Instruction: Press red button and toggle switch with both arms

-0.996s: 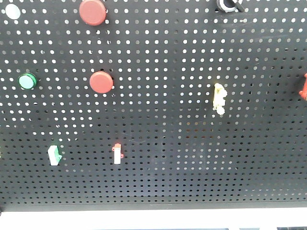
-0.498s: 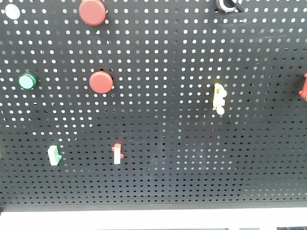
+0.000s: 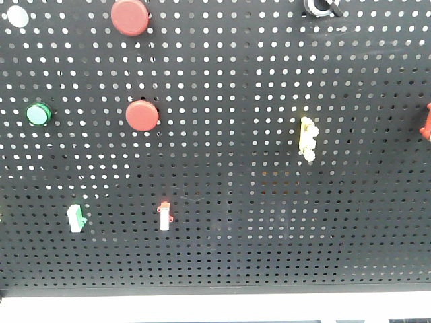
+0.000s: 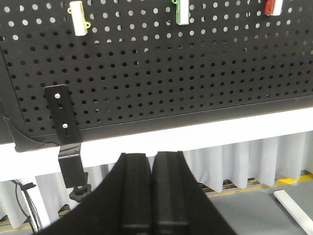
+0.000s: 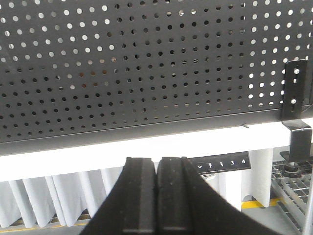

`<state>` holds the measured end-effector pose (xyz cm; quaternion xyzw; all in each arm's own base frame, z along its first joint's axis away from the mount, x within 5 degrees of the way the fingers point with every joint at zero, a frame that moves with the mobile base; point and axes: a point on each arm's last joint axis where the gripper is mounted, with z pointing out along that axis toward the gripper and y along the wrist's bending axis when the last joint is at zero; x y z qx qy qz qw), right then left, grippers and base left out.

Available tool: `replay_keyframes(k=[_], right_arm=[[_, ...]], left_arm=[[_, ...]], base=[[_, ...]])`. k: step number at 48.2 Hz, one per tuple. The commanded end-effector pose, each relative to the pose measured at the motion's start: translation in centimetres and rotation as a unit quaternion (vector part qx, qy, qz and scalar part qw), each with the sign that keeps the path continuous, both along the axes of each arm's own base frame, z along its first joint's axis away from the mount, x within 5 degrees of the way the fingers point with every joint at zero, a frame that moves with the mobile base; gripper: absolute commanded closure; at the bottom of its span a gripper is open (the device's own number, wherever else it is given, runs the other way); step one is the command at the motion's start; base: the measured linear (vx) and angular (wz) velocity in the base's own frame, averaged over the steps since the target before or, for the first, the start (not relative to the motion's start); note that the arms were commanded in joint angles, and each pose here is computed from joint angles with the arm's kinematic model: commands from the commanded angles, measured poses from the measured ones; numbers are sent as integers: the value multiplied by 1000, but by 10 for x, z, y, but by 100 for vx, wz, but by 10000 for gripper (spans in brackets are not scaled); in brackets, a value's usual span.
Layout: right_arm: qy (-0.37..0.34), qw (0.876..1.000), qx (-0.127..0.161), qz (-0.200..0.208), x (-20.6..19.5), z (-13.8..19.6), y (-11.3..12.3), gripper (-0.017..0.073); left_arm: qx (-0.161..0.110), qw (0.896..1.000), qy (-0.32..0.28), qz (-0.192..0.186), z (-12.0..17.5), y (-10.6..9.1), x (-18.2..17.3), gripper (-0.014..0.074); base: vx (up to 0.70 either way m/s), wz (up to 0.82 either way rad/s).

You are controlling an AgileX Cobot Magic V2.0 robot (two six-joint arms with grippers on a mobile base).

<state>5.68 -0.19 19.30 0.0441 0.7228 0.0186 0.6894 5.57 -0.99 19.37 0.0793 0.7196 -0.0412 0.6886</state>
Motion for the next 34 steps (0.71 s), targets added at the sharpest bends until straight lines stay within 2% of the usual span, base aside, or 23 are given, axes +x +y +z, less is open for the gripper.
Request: replay_keyframes(k=[1, 34], right_arm=[[-41, 999, -6, -4, -1, 4, 0, 562], [-42, 999, -6, -4, -1, 4, 0, 562]], left_arm=[[-9, 999, -30, 4, -3, 1, 0, 592], [-9, 999, -30, 4, -3, 1, 0, 592]], base=[[0, 0], [0, 0]])
